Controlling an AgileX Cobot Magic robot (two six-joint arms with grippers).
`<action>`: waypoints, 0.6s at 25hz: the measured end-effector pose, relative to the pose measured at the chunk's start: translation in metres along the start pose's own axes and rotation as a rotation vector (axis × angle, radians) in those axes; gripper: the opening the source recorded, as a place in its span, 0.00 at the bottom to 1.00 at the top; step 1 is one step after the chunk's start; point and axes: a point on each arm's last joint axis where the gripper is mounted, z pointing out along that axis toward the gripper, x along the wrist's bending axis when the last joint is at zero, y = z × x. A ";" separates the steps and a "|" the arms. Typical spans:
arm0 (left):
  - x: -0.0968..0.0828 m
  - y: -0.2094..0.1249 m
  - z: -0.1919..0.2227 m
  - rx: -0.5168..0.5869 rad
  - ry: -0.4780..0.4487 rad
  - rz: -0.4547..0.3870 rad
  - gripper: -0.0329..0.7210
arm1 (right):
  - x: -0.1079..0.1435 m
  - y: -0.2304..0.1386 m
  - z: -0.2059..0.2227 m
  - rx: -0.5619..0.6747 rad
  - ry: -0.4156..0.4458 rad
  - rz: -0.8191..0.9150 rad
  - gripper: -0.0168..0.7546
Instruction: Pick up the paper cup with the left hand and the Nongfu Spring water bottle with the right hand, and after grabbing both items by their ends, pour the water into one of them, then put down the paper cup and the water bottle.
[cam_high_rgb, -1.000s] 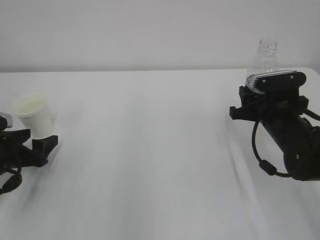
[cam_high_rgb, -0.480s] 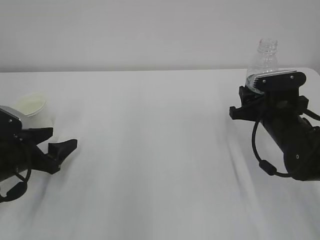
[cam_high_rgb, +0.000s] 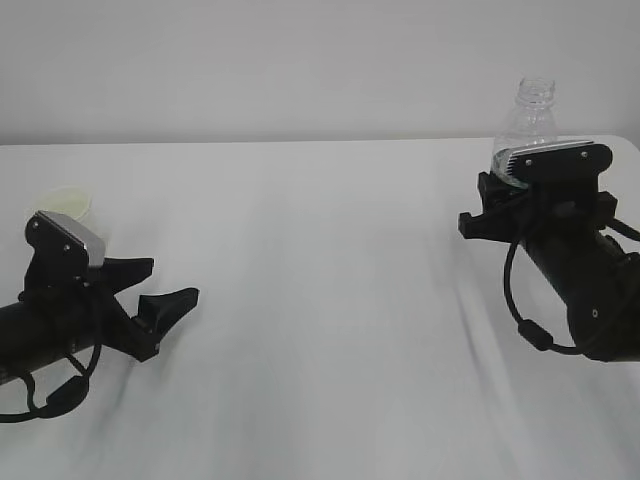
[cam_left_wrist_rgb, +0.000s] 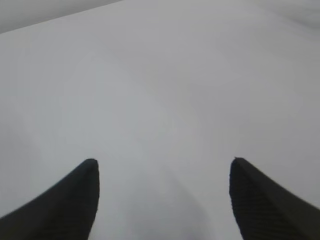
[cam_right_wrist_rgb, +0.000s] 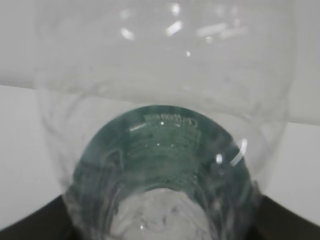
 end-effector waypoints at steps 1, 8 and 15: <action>-0.002 0.000 0.001 0.000 -0.004 0.001 0.82 | 0.000 -0.001 0.001 0.001 0.000 0.000 0.56; -0.003 0.005 0.006 -0.018 -0.013 0.013 0.82 | 0.005 -0.012 0.015 0.007 0.002 0.008 0.56; -0.003 0.005 0.006 -0.018 -0.013 0.013 0.82 | 0.010 -0.023 0.029 0.014 0.002 0.027 0.56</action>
